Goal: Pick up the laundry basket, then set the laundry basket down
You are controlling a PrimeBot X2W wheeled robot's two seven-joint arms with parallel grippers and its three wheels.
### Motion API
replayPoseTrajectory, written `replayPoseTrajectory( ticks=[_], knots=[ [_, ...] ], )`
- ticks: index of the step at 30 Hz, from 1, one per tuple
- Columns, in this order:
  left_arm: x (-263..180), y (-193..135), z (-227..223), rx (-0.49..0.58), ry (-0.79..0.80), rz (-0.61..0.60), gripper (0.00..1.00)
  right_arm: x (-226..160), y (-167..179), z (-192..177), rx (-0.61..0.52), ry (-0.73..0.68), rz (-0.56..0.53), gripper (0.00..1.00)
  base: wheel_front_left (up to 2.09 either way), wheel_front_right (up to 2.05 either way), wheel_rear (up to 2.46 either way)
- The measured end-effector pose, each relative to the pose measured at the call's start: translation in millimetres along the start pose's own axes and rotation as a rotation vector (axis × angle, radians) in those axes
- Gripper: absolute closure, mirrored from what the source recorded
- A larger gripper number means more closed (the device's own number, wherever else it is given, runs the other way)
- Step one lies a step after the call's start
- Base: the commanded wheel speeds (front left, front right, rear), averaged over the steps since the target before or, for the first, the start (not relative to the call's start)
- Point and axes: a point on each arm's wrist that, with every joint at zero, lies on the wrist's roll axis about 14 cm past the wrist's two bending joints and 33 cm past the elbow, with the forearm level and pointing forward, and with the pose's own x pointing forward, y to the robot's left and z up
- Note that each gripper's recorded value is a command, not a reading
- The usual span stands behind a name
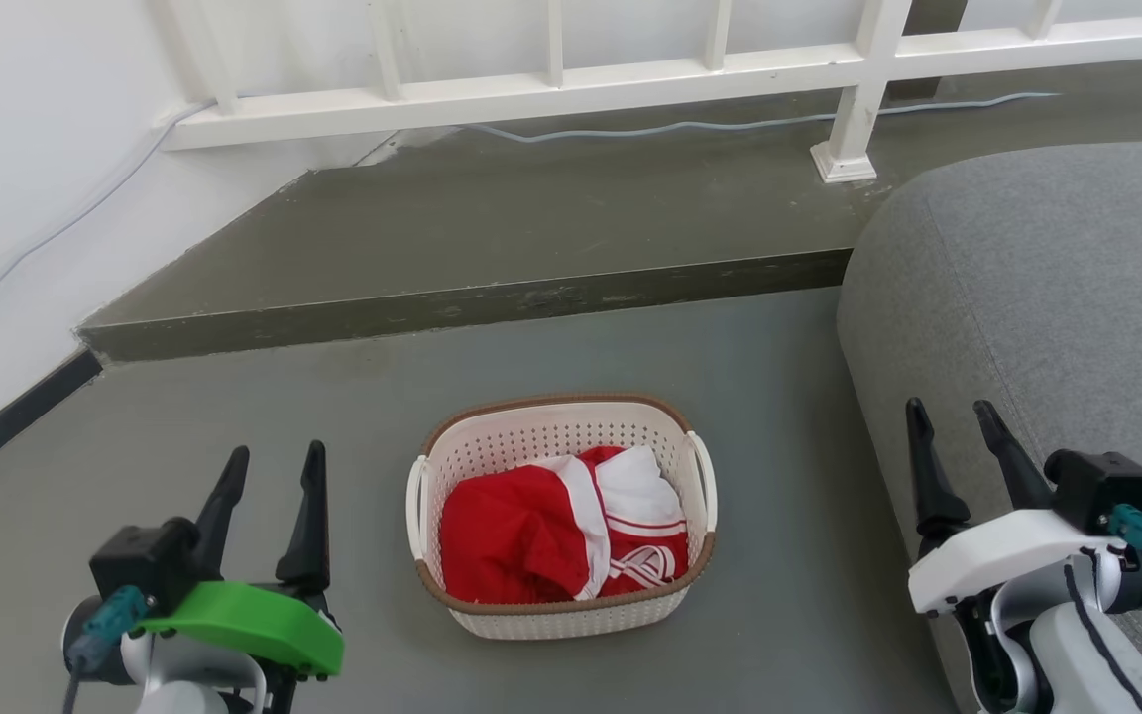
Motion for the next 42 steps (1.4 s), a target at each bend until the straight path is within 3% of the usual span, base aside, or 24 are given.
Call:
replayPoseTrajectory(
  ticks=[14, 42],
  knots=[
    [-2, -7, -8, 0.122, -0.005, -0.023, 0.0, -2, 13, -6, -0.157, -0.023, 0.039, 0.0, 0.0, 0.0, 0.0],
    [-3, 6, -24, 0.088, 0.039, 0.036, 0.0, -1, 11, -12, -0.132, -0.006, 0.017, 0.0, 0.0, 0.0, 0.0]
  ],
)
